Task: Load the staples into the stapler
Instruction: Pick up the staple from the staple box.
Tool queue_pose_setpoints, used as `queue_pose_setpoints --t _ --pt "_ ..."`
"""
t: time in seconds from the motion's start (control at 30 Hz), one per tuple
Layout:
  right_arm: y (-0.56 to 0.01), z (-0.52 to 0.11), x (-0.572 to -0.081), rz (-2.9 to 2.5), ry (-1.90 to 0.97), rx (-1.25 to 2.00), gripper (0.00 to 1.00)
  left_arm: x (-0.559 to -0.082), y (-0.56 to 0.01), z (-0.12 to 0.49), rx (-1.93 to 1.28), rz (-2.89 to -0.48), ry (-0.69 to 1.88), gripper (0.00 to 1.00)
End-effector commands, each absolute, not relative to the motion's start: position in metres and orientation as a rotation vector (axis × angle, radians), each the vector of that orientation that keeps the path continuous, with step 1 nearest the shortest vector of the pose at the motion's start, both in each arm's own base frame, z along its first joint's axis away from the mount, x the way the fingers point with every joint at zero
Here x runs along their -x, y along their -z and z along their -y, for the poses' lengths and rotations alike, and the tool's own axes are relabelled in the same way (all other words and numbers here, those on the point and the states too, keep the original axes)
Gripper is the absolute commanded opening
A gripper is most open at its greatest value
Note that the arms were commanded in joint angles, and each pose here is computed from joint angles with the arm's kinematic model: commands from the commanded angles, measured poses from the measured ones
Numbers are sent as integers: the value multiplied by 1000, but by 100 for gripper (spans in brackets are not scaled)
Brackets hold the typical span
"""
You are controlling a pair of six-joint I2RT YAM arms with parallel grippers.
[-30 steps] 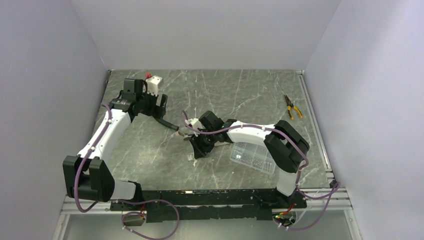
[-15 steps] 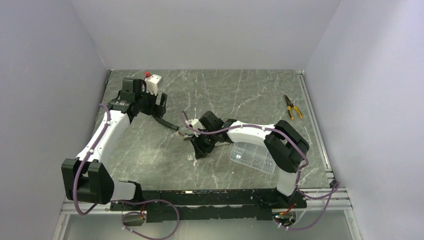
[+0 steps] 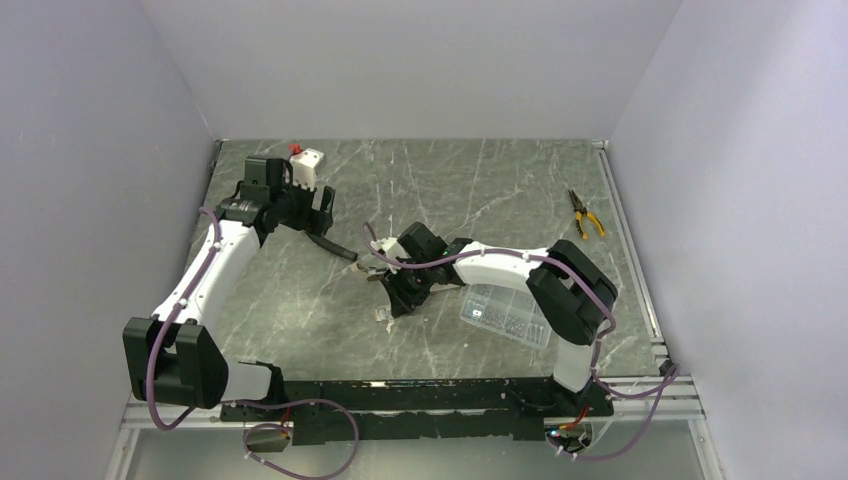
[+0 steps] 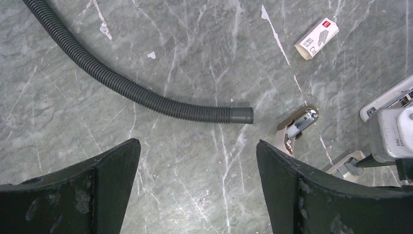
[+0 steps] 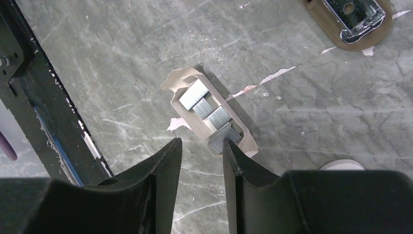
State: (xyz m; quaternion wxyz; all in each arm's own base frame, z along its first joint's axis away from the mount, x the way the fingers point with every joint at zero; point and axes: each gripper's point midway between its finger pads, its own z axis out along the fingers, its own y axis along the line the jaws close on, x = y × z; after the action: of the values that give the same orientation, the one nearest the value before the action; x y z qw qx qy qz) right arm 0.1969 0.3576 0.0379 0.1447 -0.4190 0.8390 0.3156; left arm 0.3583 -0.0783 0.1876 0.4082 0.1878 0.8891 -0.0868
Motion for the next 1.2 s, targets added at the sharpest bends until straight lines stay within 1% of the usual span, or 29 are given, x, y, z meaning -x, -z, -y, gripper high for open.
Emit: queue_pose_setpoints --t 0.0,0.43,0.87,1.17 --pt "-44 -364 -207 -2402 -907 1192 40 -361 -202 84 -463 -2187 254 93" --pt "-48 -360 -216 -2393 -891 1169 39 -361 -203 83 -464 -2179 249 93" --pt "-38 -355 -224 -2434 -858 1150 39 -362 -202 85 -475 -2181 260 93" --pt "-31 -352 -228 -2445 -812 1163 36 -362 -205 88 -480 -2177 276 93"
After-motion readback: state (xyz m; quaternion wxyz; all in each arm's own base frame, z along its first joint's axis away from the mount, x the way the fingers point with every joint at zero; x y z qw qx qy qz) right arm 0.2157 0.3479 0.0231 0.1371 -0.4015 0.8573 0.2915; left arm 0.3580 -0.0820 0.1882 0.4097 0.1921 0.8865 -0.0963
